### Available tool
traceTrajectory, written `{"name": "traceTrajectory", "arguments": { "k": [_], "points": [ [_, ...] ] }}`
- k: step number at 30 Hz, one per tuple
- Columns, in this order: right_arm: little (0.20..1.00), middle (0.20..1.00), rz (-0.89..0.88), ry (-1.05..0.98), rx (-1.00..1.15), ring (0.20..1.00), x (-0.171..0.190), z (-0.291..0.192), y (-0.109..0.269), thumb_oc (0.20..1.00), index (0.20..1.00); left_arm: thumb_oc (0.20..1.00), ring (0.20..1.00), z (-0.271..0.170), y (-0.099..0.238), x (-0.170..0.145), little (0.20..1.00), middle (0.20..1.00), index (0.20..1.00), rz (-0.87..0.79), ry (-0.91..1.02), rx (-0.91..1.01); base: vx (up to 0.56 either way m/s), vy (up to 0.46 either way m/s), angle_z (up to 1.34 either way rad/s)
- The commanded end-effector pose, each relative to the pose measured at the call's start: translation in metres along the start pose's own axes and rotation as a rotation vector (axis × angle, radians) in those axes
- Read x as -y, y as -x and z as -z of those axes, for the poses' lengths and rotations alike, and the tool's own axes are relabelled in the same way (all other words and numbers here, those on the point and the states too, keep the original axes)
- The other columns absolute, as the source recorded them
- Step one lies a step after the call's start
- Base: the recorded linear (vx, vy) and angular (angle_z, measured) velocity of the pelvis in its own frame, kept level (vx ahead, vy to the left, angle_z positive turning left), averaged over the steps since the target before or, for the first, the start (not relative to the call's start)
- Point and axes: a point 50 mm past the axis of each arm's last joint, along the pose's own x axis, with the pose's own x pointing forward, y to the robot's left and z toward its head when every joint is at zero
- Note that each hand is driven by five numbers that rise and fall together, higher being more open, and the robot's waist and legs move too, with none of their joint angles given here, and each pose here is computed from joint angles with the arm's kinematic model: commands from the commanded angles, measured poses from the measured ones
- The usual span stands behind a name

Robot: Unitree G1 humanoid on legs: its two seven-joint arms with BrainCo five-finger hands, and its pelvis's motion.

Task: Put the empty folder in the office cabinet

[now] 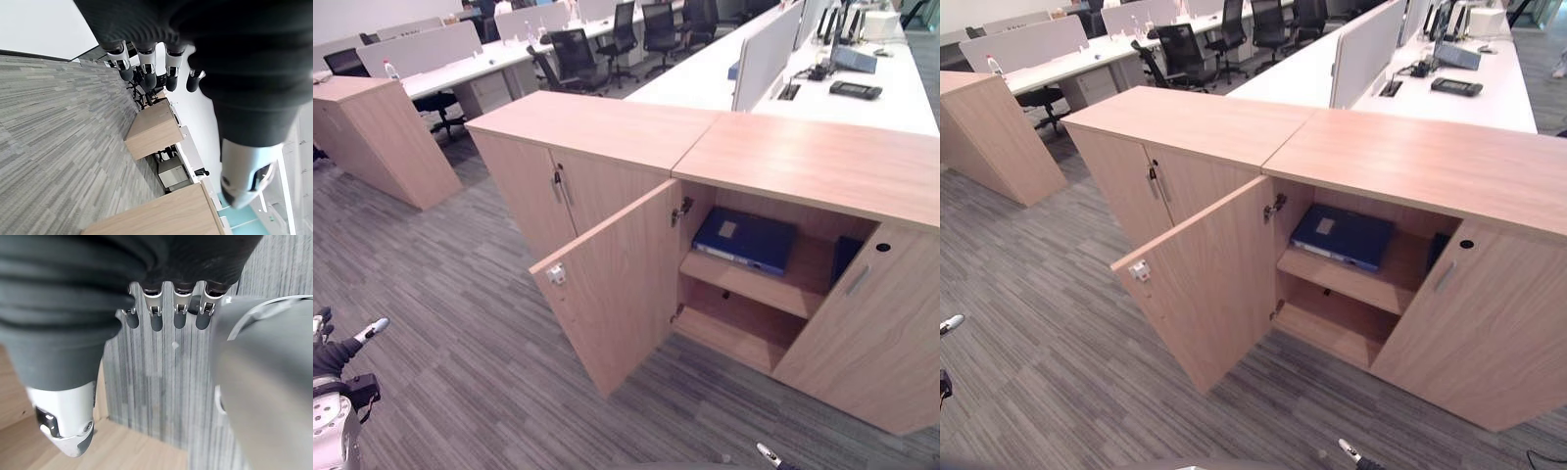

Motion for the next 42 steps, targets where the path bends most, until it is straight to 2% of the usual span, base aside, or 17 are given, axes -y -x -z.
{"name": "traceTrajectory", "arguments": {
  "k": [1,6,7,11,14,18,23,34,42],
  "points": [
    [1.0,1.0,0.002,-0.014,0.057,1.0,-0.004,-0.015,-0.001,1.0,1.0,1.0,1.0,-0.039,-0.012,-0.006,1.0,1.0,1.0,-0.001,-0.055,0.154,0.02,-0.028,0.41],
    [1.0,1.0,0.017,-0.001,0.032,1.0,-0.001,-0.007,-0.001,1.0,1.0,1.0,1.0,-0.034,-0.006,0.018,1.0,1.0,1.0,0.08,0.011,0.157,0.07,-0.044,0.04],
    [1.0,1.0,0.025,-0.007,0.018,1.0,0.002,-0.001,0.0,1.0,1.0,1.0,1.0,-0.036,-0.003,0.039,1.0,1.0,1.0,0.156,0.049,0.173,0.15,-0.055,-0.11],
    [1.0,1.0,0.027,0.001,0.012,1.0,0.002,0.0,0.0,1.0,1.0,1.0,1.0,-0.036,0.002,0.063,1.0,1.0,1.0,0.257,0.084,0.174,0.07,-0.029,-0.05],
    [1.0,1.0,0.025,0.016,0.007,1.0,0.001,0.0,0.0,1.0,1.0,1.0,1.0,-0.028,0.008,0.092,1.0,1.0,1.0,0.377,0.109,0.132,0.07,-0.017,-0.06],
    [1.0,1.0,0.02,0.031,0.013,1.0,-0.002,-0.003,-0.001,1.0,1.0,1.0,1.0,-0.021,0.012,0.116,1.0,1.0,1.0,0.461,0.099,0.088,0.03,0.002,-0.09],
    [1.0,1.0,0.018,0.043,0.019,1.0,-0.004,-0.006,-0.001,1.0,1.0,1.0,1.0,-0.016,0.01,0.132,1.0,1.0,1.0,0.487,0.087,0.05,0.02,0.005,-0.1],
    [1.0,1.0,0.025,0.076,0.034,1.0,-0.004,-0.013,-0.002,1.0,1.0,1.0,1.0,-0.014,-0.011,0.138,1.0,1.0,1.0,0.442,0.033,-0.03,0.0,0.014,-0.08],
    [1.0,1.0,0.034,0.083,0.041,1.0,0.0,-0.018,-0.001,1.0,1.0,1.0,1.0,-0.027,-0.039,0.116,1.0,1.0,1.0,0.345,-0.031,-0.069,0.0,0.018,-0.14]
  ]
}}
